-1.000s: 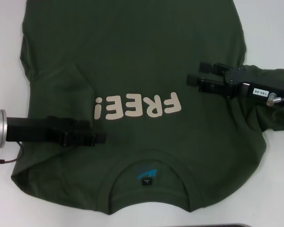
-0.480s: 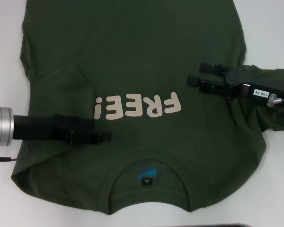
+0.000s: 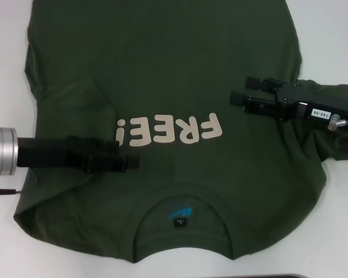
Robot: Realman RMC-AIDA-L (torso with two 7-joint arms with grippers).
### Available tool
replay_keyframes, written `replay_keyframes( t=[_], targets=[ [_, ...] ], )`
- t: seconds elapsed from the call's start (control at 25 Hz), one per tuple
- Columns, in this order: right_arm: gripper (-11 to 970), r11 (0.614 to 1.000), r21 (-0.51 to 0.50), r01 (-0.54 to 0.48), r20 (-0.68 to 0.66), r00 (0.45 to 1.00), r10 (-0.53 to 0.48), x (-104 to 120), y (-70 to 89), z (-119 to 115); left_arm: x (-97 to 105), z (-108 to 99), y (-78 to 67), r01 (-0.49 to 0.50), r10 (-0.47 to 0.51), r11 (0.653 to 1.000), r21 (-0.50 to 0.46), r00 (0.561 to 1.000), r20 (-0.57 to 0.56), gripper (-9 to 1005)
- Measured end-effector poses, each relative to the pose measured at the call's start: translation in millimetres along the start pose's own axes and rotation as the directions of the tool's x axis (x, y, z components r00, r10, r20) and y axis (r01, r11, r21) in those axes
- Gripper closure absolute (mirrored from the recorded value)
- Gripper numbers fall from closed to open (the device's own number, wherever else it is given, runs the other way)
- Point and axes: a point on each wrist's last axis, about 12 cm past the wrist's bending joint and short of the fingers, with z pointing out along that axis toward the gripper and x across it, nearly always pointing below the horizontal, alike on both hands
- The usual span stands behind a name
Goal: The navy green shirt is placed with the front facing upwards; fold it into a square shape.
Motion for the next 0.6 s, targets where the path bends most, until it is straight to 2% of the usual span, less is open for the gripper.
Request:
replay_keyframes(
  t=[0.24,0.6],
  targets=[
    [62,1.000,0.002,0.001,0.001,1.000,-0.001,0,-0.3,0,-10,-2,-0.6,-0.018,0.018,1.000,0.008,0.998,0.066,106],
    [62,1.000,0.012,-0.003,0.008,1.000,0.003,-1,-2.1,-4,-14,-5,0.6,-0.026,0.026,1.000,-0.002,0.997,0.076,107]
  ],
)
